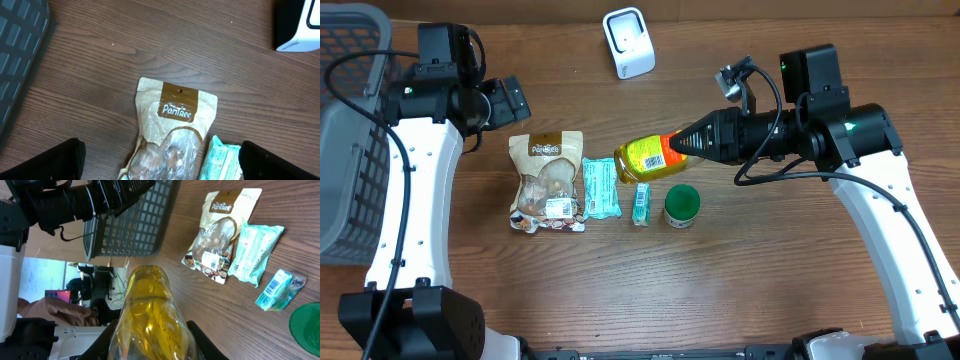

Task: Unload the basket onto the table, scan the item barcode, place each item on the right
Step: 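Carry the yellow bottle with the right gripper toward the white scanner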

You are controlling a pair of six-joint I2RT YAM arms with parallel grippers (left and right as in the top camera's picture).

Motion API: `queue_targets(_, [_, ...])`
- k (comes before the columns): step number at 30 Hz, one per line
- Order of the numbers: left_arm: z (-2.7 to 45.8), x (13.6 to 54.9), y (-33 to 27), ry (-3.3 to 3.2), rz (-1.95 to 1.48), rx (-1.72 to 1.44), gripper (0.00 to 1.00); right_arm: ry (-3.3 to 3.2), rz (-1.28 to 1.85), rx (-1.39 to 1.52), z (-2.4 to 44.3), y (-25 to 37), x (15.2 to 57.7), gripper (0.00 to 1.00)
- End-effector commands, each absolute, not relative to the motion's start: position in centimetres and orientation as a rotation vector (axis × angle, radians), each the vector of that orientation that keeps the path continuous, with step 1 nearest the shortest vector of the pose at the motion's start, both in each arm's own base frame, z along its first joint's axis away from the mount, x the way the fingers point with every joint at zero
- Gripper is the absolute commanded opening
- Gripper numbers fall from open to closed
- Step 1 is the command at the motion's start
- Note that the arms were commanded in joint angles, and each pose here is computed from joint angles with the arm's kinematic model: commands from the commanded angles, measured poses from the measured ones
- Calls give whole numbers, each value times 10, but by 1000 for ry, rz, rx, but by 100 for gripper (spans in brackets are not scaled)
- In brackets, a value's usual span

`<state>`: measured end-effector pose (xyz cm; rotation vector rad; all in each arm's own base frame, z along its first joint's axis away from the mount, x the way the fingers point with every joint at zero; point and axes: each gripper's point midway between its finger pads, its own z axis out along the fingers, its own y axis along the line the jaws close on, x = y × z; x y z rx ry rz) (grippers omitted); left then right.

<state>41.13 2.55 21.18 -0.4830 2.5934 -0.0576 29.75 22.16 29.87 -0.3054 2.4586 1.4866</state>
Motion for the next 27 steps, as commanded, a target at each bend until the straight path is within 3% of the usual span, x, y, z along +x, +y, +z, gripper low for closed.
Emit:
queue_targets(1, [215, 412, 24, 2586, -50, -464, 100, 2388, 1526, -364, 322, 223, 290, 21])
queue_targets(27, [215, 412, 24, 2586, -50, -464, 100, 2392, 1527, -361, 321, 223, 289, 21])
